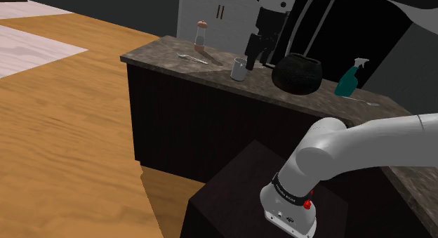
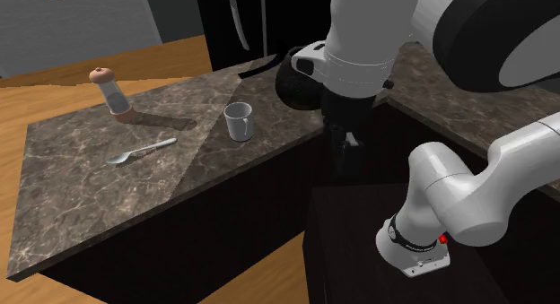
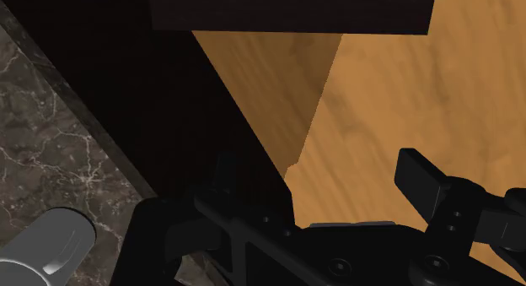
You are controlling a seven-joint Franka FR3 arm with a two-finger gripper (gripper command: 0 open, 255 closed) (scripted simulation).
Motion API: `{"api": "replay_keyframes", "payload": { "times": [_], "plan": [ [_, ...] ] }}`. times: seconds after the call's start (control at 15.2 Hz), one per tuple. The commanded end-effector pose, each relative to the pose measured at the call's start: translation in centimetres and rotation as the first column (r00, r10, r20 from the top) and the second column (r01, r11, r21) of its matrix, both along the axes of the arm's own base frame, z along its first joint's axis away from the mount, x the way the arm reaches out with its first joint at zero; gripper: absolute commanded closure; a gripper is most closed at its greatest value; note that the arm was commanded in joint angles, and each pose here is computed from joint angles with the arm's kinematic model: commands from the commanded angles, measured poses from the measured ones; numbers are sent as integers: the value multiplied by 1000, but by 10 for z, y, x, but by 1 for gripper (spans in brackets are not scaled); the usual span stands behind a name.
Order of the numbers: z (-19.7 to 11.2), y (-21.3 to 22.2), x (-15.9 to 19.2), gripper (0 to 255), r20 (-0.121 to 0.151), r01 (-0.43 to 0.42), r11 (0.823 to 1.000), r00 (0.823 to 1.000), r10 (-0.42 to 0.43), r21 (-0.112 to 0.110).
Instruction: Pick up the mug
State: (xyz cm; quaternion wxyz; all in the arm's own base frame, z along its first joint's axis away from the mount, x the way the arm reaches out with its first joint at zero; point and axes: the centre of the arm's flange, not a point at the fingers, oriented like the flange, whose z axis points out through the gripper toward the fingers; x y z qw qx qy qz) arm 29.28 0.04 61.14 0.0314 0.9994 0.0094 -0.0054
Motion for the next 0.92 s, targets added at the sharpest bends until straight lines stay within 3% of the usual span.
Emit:
{"api": "replay_keyframes", "payload": {
  "times": [0.0,0.86],
  "plan": [
    [0,0,0,0,0,0,1000,1000,0,0],
    [-35,-150,88,0,10,19,998,1000,-19,53]
  ]
}}
